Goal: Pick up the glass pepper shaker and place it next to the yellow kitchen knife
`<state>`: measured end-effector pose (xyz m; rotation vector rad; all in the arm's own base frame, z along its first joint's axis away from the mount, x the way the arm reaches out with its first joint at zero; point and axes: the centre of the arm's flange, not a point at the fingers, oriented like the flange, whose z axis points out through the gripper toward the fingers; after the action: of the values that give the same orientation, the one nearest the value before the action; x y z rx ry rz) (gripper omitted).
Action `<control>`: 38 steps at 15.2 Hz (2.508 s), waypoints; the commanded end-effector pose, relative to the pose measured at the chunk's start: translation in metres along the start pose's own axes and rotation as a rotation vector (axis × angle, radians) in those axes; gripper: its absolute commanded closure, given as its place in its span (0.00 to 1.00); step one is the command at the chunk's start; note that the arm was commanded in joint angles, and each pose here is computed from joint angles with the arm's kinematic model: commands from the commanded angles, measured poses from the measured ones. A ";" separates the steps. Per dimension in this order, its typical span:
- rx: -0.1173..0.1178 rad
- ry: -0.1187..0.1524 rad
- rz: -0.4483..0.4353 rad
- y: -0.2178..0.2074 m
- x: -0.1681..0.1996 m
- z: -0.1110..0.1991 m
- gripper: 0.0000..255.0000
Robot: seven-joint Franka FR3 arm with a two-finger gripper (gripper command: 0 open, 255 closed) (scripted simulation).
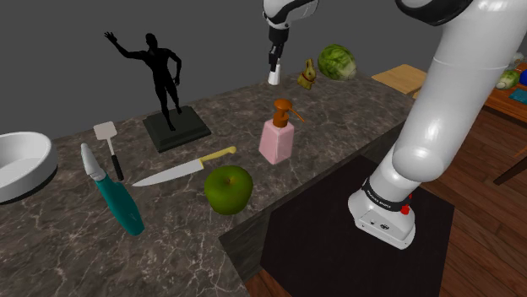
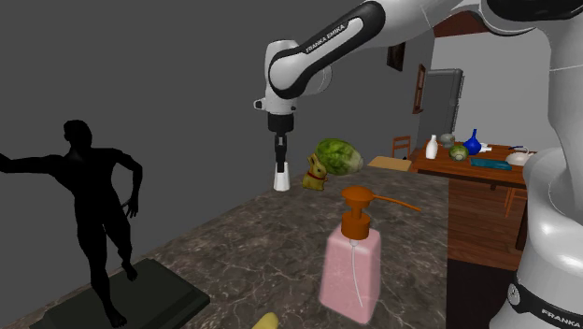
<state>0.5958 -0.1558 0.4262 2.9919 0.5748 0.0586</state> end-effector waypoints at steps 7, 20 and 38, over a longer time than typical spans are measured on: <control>0.000 0.000 0.000 0.004 0.000 -0.044 1.00; 0.000 0.000 0.000 -0.003 0.004 -0.104 1.00; 0.000 0.000 0.000 -0.233 0.057 -0.127 1.00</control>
<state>0.5594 0.0788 0.5282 2.9914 0.5771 0.0575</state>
